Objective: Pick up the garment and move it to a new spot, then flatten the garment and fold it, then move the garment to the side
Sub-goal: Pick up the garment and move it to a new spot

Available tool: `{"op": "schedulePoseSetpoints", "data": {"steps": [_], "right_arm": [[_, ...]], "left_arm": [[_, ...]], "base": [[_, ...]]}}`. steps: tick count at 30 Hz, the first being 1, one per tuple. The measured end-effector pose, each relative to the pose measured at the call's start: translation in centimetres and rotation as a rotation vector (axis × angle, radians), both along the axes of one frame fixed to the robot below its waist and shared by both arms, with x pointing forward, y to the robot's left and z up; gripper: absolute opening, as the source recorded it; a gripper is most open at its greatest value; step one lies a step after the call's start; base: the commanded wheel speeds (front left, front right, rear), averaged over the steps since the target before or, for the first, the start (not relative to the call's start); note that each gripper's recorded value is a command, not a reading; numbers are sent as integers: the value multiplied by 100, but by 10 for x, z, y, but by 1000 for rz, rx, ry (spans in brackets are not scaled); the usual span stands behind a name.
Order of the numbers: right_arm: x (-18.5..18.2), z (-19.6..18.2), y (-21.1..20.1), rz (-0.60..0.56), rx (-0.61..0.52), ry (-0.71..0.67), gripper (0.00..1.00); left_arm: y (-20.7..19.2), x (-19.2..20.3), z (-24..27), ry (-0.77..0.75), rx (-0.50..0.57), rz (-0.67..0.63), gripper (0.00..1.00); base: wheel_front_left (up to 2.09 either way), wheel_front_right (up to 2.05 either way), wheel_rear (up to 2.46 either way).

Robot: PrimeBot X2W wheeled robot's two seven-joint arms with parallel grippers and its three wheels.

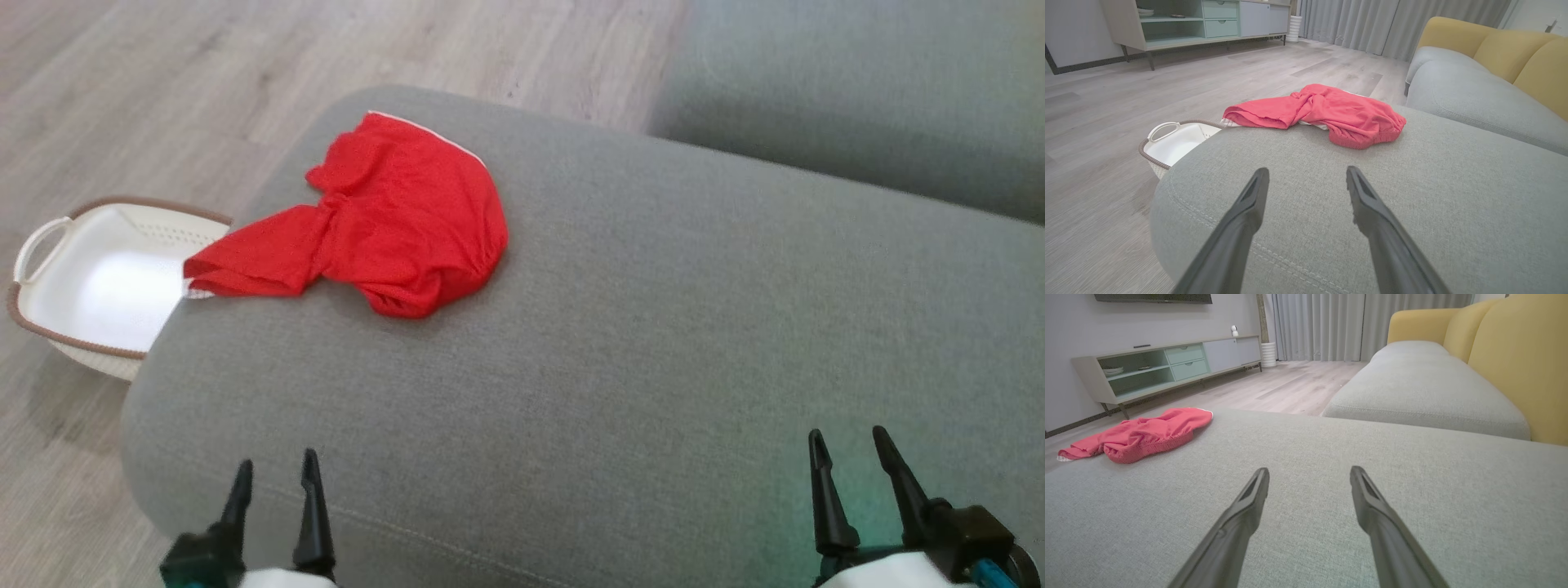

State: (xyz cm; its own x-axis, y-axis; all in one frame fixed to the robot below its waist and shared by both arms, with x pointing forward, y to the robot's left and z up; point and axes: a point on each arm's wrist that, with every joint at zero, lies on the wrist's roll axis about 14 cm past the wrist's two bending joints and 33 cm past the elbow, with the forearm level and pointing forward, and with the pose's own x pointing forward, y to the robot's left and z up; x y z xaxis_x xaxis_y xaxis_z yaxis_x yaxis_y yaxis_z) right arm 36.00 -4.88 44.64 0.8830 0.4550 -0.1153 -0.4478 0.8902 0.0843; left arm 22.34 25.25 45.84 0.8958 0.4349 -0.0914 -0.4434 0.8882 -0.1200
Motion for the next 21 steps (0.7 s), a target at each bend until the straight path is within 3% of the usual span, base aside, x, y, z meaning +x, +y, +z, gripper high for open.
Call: {"op": "schedulePoseSetpoints", "data": {"steps": [7,13,21], "right_arm": [[9,-15,-9,-21,-32,25,100],[50,-24,-15,-56,-52,3,100],[78,-68,-42,-93,-99,71,100]], "left_arm": [[3,42,18,-34,32,-41,100],[-2,129,30,-68,61,-155,100],[-1,239,-7,95,32,-240,100]], "base": [[0,0,0],[0,0,0],[0,0,0]]}}
